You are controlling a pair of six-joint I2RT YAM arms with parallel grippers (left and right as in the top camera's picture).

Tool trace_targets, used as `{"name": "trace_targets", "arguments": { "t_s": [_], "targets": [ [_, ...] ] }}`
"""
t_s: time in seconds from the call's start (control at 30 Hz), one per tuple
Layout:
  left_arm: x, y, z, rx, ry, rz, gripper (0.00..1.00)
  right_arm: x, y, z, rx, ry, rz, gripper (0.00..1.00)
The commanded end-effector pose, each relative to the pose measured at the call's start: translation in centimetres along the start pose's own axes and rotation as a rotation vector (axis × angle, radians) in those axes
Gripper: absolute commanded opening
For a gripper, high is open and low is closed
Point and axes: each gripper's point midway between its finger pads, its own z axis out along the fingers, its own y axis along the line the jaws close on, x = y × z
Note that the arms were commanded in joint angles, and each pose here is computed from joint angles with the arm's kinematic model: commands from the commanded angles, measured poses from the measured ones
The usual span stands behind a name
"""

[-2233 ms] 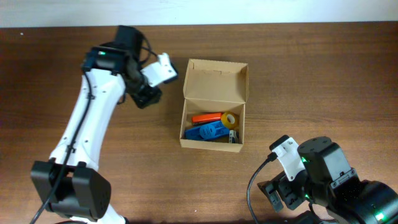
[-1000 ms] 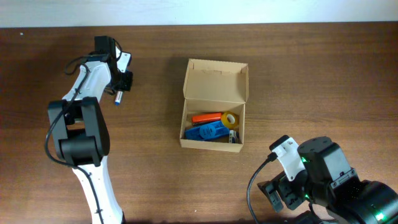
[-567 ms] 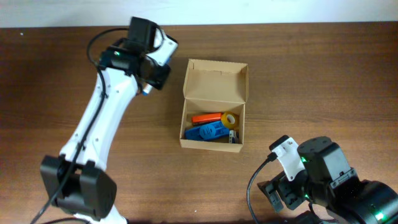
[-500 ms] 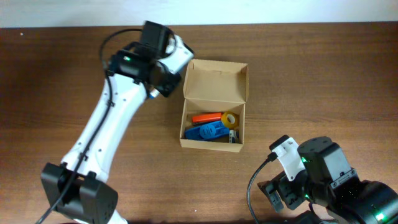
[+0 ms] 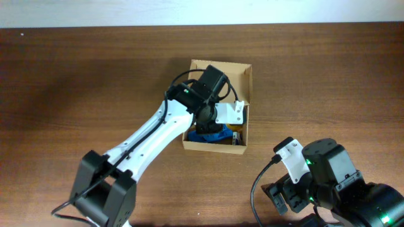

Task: Pack container
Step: 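Carry the blue marker into the box and release it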

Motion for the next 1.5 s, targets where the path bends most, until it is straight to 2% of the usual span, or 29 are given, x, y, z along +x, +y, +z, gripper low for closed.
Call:
{"name": "trace_targets", "arguments": {
  "t_s": [0.0,0.23,0.37,0.4,0.43,0.5,0.57,0.63,0.8,0.9,0.93,0.97,1.0,1.13,1.23,1.3,1.47],
  "targets": [
    [-0.1,-1.1,1.7,0.062,-0.009,0.023,0.01,-0.3,0.0,-0.4,-0.002,-0.017,0.003,0.99],
    [0.1,-3.2,2.8,0.15,0.007,0.041,0.02,-0.3,0.0,-0.4,-0.002,-0.018,0.003,0.99],
    [0.2,-3.3,2.8,0.153,0.009,0.041,0.03,-0.3,0.0,-0.4,-0.002,-0.017,0.003,0.99],
    [0.2,-3.2,2.8,0.152,0.01,0.042,0.13,-0.3,0.0,-0.4,-0.002,-0.018,0.003,0.99],
    [0.3,-3.2,2.8,0.149,0.015,0.042,0.27,-0.3,0.0,-0.4,-0.002,-0.017,0.003,0.99],
    [0.7,-2.9,2.8,0.133,0.038,0.043,0.46,-0.3,0.0,-0.4,-0.002,-0.018,0.003,0.99],
    [0.9,-2.5,2.7,0.113,0.057,0.046,0.48,-0.3,0.0,-0.4,-0.002,-0.018,0.003,0.99],
    [0.8,-1.6,1.9,0.068,0.069,0.047,0.48,-0.3,0.0,-0.4,-0.002,-0.017,0.003,0.99],
    [-1.6,-0.1,-3.7,-0.064,-0.02,0.076,0.47,-0.3,0.0,-0.4,-0.002,-0.017,0.003,0.99],
    [-3.0,0.9,-9.0,-0.193,-0.108,0.093,0.3,-0.3,0.0,-0.4,-0.002,-0.017,0.003,0.99],
    [-3.2,1.4,-10.3,-0.233,-0.131,0.093,0.22,-0.3,0.0,-0.4,-0.002,-0.017,0.003,0.99],
    [-3.3,2.1,-11.7,-0.28,-0.155,0.088,0.08,-0.3,0.0,-0.4,-0.002,-0.017,0.003,0.99],
    [-3.1,2.9,-13.0,-0.322,-0.177,0.079,0.02,-0.3,0.0,-0.4,-0.002,-0.017,0.003,0.99],
    [-3.3,3.1,-16.6,-0.306,-0.36,0.048,0.02,-0.3,0.0,-0.4,-0.002,-0.017,0.003,0.99],
    [-1.2,5.6,-18.0,-0.347,-0.404,-0.159,0.02,-0.3,0.0,-0.4,-0.002,-0.017,0.003,0.99],
    [0.6,6.6,-18.6,-0.335,-0.436,-0.226,0.02,-0.3,0.0,-0.4,-0.002,-0.019,0.003,0.99],
    [4.7,8.9,-13.9,-0.265,-0.355,-0.354,0.02,-0.3,0.0,-0.4,0.002,-0.018,0.003,0.99]
  ]
}}
